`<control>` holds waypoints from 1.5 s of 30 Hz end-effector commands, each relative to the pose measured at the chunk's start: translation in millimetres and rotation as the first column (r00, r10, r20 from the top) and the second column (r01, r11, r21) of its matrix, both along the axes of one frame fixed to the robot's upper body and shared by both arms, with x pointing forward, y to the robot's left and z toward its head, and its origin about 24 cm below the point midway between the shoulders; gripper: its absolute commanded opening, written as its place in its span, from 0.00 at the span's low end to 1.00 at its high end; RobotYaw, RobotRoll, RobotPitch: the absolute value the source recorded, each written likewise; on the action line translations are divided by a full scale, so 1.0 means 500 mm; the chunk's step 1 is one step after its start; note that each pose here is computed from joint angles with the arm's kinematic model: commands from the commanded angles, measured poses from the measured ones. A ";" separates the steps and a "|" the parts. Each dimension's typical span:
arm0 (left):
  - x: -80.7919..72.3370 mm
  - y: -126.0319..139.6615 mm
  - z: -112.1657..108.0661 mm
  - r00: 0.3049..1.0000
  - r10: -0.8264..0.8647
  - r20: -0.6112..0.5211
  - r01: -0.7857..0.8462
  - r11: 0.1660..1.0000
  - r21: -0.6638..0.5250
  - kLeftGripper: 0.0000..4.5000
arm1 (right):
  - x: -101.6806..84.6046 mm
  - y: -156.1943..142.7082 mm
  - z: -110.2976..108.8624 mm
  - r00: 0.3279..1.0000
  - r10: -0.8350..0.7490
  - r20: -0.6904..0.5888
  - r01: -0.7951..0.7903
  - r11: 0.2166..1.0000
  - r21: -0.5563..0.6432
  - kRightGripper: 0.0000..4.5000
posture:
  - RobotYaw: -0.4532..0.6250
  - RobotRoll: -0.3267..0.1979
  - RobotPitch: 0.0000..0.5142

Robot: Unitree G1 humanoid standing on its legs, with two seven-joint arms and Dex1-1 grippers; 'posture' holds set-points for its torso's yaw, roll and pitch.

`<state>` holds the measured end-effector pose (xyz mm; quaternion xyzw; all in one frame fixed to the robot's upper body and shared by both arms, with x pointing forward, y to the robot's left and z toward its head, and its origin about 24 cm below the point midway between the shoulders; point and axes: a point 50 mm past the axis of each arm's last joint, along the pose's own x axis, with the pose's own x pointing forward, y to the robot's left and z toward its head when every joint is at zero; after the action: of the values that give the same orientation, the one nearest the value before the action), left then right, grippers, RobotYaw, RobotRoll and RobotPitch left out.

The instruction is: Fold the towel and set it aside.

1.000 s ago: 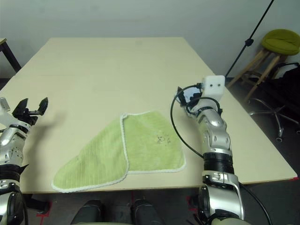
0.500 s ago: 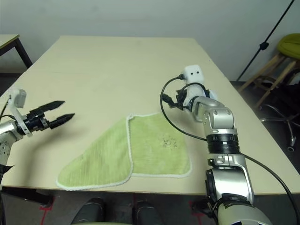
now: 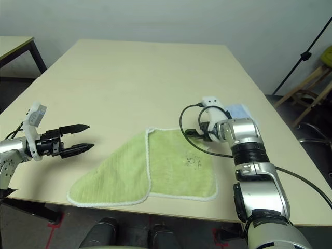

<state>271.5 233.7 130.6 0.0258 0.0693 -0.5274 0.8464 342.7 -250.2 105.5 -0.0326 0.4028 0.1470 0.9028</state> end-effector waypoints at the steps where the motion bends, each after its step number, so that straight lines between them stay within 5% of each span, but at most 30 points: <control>1: 0.003 -0.013 0.002 1.000 -0.010 0.005 0.010 1.000 0.007 1.00 | -0.008 0.010 -0.023 0.999 0.012 -0.043 -0.012 1.000 -0.002 0.85 | 0.58 0.62 0.02; 11: 0.011 -0.019 0.000 1.000 -0.005 0.015 0.005 1.000 0.003 1.00 | 0.000 0.017 -0.022 1.000 -0.021 -0.015 0.021 0.999 0.026 0.03 | 0.57 0.62 0.03; 20: 0.014 -0.016 -0.002 1.000 0.002 0.020 -0.002 1.000 0.007 1.00 | 0.043 0.024 0.073 0.975 -0.009 0.221 0.026 0.997 -0.075 0.02 | 0.57 0.62 0.03; 27: 0.017 -0.019 -0.001 1.000 0.000 0.017 0.000 1.000 0.010 1.00 | 0.000 0.130 0.072 0.946 0.293 0.136 -0.279 0.953 -0.116 0.02 | 0.57 0.62 0.03; 30: 0.018 -0.023 0.001 1.000 -0.002 0.018 0.002 1.000 0.012 1.00 | -0.025 0.157 0.068 0.919 0.382 0.097 -0.373 0.923 -0.099 0.15 | 0.56 0.62 0.03; 40: 0.023 -0.025 0.004 1.000 -0.006 0.019 0.006 1.000 0.018 1.00 | -0.045 0.139 0.112 0.898 0.425 0.114 -0.426 0.904 -0.012 0.97 | 0.55 0.62 0.03; 45: 0.025 -0.031 0.004 1.000 -0.010 0.022 0.010 1.000 0.017 1.00 | -0.029 0.107 0.136 0.916 0.361 0.175 -0.363 0.931 -0.022 0.99 | 0.55 0.62 0.03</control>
<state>282.5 220.6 133.7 0.0338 0.0575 -0.5291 0.8459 323.2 -189.2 166.8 -0.1135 0.3213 0.3309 0.8800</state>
